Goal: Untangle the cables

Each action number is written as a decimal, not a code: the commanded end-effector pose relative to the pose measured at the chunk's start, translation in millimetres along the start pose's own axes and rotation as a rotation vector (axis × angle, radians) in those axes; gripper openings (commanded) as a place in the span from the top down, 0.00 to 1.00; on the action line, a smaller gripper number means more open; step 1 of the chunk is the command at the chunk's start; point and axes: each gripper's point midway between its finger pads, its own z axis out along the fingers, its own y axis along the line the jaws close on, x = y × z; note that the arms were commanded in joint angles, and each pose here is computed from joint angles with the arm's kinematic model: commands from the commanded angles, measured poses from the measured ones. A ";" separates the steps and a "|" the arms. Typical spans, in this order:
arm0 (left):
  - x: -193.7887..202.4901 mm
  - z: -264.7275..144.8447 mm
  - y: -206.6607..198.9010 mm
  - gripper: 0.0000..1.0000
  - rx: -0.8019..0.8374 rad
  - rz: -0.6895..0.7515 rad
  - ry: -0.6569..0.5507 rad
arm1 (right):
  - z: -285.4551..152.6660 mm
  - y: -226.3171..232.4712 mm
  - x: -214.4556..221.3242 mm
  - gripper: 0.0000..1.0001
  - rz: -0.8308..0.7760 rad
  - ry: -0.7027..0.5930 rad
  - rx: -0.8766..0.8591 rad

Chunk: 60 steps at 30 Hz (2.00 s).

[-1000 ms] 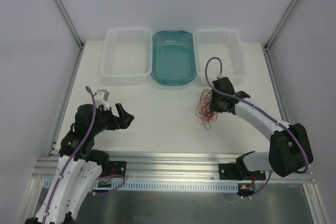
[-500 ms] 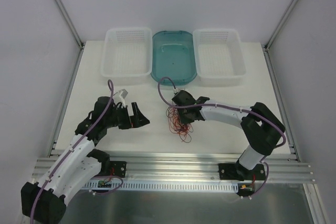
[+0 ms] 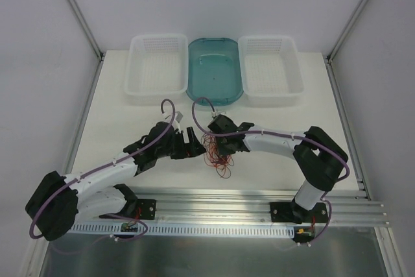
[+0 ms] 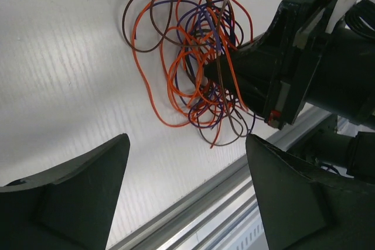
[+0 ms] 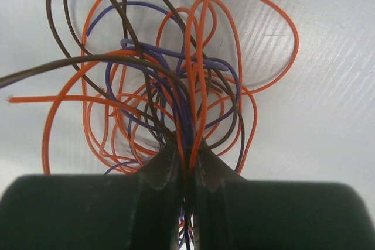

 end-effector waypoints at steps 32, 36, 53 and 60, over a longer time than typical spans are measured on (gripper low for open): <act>-45.8 -10.6 112.7 1.00 -0.541 -0.036 -0.306 | -47.3 -68.5 2.8 0.99 0.090 -0.142 0.128; -47.6 -31.0 138.3 1.00 -0.594 -0.114 -0.341 | -59.7 -110.7 5.6 0.99 0.134 -0.167 0.237; -63.9 -69.5 120.1 1.00 -0.541 -0.057 -0.407 | -86.8 -141.1 10.5 0.67 0.195 -0.194 0.205; -57.5 -61.2 91.7 1.00 -0.408 -0.003 -0.307 | -124.3 -121.4 -7.4 0.26 0.069 -0.267 0.197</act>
